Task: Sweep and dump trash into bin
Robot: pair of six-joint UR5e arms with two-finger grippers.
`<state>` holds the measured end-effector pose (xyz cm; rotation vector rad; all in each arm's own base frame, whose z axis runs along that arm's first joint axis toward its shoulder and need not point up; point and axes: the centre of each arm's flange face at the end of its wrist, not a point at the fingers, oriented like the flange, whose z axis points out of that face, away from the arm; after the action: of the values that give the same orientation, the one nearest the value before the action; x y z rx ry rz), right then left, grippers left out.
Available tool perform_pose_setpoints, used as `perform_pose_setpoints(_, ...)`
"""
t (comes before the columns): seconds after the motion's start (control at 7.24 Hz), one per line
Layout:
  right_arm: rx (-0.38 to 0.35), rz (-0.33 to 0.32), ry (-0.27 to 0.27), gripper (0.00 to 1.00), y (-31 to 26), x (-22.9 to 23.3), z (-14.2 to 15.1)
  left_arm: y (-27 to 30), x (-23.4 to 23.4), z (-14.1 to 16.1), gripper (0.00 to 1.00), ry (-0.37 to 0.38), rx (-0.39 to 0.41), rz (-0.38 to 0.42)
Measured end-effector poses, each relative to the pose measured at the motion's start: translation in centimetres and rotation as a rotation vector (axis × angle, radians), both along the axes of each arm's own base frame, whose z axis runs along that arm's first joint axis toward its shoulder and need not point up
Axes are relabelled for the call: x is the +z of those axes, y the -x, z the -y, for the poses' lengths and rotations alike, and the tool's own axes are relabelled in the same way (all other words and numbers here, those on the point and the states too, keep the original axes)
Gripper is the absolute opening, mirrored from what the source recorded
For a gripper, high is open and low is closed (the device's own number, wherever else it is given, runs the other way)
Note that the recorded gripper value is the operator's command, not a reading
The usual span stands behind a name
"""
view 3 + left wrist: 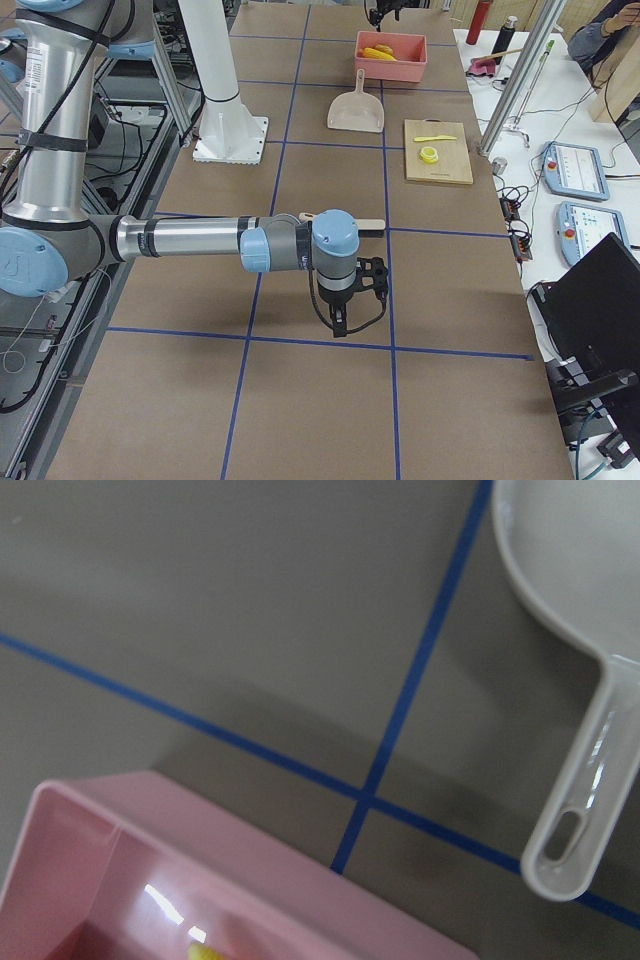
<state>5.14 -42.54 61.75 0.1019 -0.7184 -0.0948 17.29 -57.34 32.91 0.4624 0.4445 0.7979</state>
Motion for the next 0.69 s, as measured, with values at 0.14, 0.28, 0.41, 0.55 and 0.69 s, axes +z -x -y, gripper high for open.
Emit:
perform_pose_setpoints(0.14,0.000,0.000,-0.001,1.00,0.0,0.0,0.0,4.6,1.0,0.8,0.98,0.101,-0.105,0.002)
perform_pose_setpoints(0.28,0.000,0.000,-0.001,1.00,0.0,0.0,0.0,8.8,2.3,1.0,0.98,0.210,-0.202,-0.003)
perform_pose_setpoints(0.41,0.000,0.000,-0.002,1.00,0.0,-0.1,0.0,12.9,4.6,0.6,0.98,0.323,-0.292,-0.022)
perform_pose_setpoints(0.55,-0.001,0.000,-0.002,1.00,0.0,-0.1,0.1,17.0,8.1,-0.5,0.98,0.444,-0.385,-0.065)
perform_pose_setpoints(0.69,-0.001,0.000,-0.002,1.00,0.0,-0.1,0.0,21.1,12.6,-1.9,0.98,0.583,-0.476,-0.135)
